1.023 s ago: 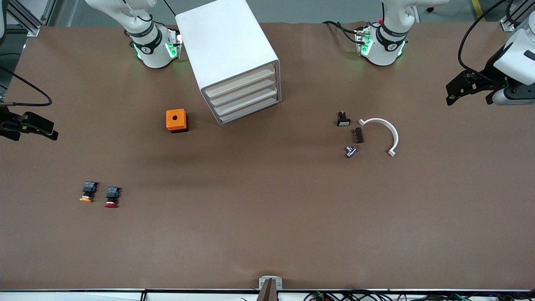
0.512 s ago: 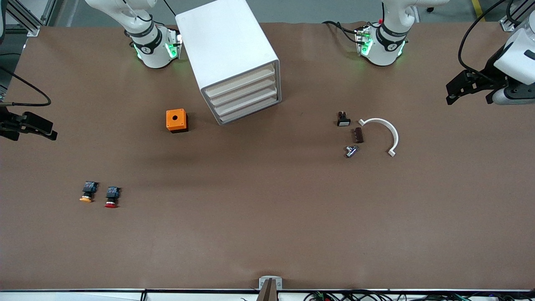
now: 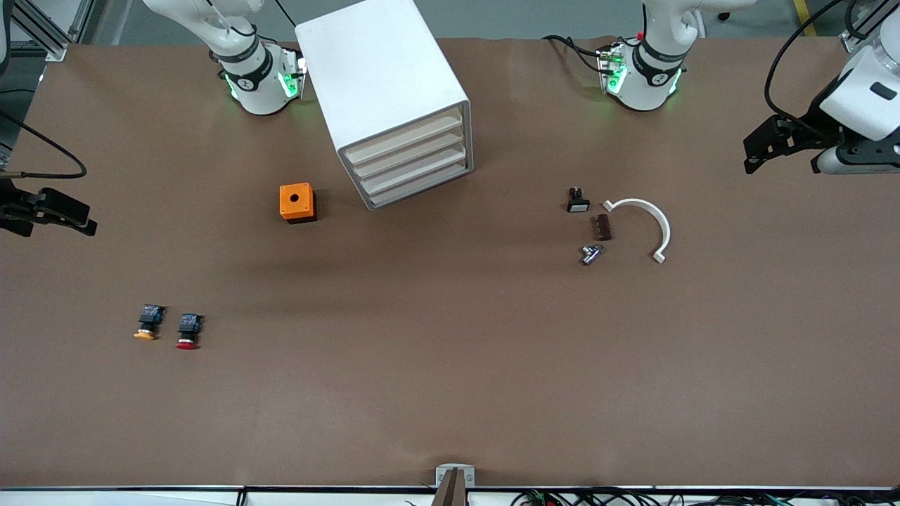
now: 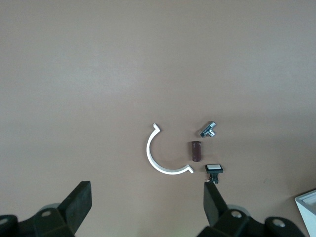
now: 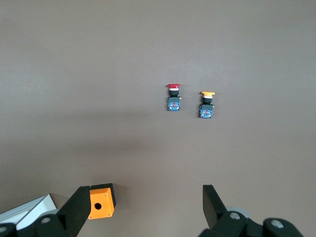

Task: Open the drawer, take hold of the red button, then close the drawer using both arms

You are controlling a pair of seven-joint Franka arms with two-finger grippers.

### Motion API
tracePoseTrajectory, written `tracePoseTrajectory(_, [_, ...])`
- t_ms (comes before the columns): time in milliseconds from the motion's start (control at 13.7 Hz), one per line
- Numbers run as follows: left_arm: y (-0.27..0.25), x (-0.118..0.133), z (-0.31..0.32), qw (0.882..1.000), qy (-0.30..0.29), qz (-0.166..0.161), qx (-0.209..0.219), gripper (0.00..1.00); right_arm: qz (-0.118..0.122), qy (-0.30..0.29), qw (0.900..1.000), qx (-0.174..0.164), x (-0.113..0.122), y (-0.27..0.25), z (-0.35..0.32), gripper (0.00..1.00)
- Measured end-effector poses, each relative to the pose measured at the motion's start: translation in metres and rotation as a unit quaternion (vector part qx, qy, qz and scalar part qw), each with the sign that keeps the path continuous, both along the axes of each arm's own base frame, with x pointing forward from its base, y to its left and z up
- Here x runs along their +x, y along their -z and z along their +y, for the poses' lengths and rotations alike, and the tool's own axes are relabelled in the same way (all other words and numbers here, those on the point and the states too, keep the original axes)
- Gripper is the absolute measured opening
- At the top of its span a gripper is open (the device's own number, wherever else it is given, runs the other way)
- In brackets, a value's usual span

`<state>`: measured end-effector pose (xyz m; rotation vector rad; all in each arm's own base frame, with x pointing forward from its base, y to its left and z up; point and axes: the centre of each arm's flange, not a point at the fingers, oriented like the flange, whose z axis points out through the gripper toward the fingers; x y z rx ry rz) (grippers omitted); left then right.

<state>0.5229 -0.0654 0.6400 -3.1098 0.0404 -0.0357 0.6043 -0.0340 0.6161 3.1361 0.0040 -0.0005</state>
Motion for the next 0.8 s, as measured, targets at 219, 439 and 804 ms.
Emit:
tracePoseTrajectory(219, [0.001,0.000,0.012,1.000,-0.001,0.007,0.001,1.00,0.000,-0.003,1.000,-0.005,0.000,0.000,0.002,1.00])
tracePoseTrajectory(439, [-0.001,-0.001,0.038,1.000,-0.004,0.012,0.001,1.00,0.000,-0.003,1.000,-0.005,0.000,0.000,0.002,1.00])
tracePoseTrajectory(804, [-0.001,-0.002,0.029,1.000,0.004,0.011,0.001,1.00,0.000,-0.003,1.000,-0.005,0.000,0.000,0.002,1.00])
